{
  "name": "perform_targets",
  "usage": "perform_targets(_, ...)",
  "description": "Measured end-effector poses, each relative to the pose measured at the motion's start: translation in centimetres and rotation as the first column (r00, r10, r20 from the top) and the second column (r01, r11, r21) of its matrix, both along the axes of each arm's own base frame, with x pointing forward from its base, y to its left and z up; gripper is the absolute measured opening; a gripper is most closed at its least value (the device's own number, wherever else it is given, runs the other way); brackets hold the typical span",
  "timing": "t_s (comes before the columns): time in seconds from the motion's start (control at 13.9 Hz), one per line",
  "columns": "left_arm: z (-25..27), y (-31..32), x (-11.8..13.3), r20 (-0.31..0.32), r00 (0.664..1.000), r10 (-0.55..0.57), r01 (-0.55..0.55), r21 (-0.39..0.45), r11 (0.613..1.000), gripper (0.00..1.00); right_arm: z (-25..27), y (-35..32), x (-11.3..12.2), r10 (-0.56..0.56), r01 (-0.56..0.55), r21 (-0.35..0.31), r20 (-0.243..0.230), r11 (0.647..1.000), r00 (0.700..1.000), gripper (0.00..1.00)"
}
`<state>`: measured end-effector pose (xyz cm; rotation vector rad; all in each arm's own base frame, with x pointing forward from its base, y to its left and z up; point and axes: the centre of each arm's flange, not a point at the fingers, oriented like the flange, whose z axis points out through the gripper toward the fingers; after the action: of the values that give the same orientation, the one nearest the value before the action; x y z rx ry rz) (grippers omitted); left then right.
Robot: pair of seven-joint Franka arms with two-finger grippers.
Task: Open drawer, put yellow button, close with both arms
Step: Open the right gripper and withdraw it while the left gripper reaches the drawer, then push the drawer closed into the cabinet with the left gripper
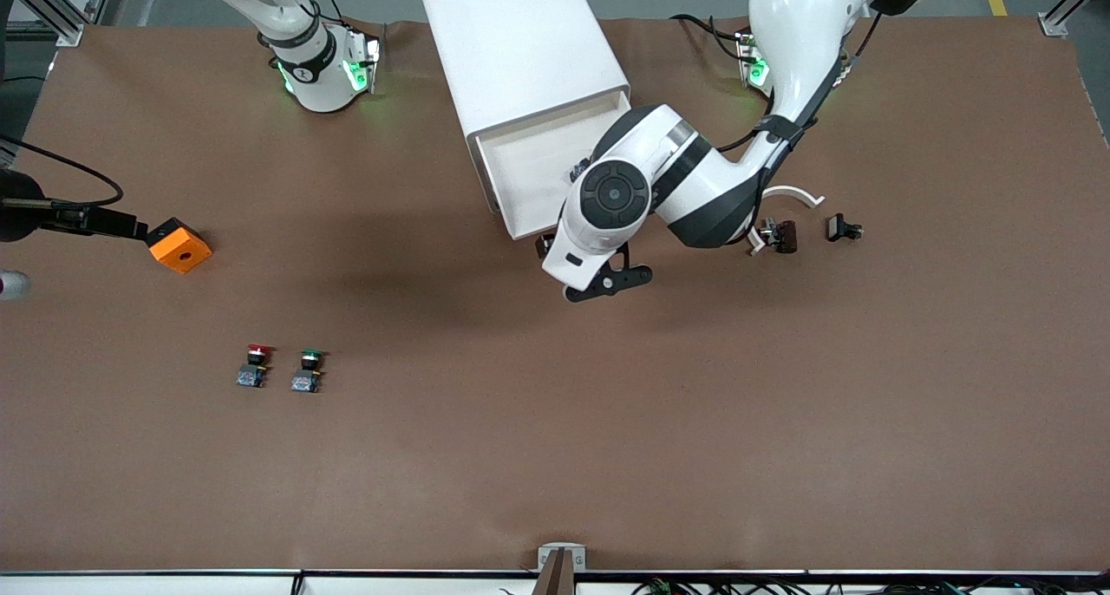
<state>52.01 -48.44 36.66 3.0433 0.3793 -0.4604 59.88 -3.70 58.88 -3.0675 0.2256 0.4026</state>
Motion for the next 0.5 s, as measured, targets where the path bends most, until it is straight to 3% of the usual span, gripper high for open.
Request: perform_targets(0.5,-0.7,-3.5,-4.9,-0.065,0.998,0.011,-0.01,0.014,1.0,1.0,3.0,-1.3,-1.0,-0.022,0.022,-0.002,0.025,1.0,0.999,1.0)
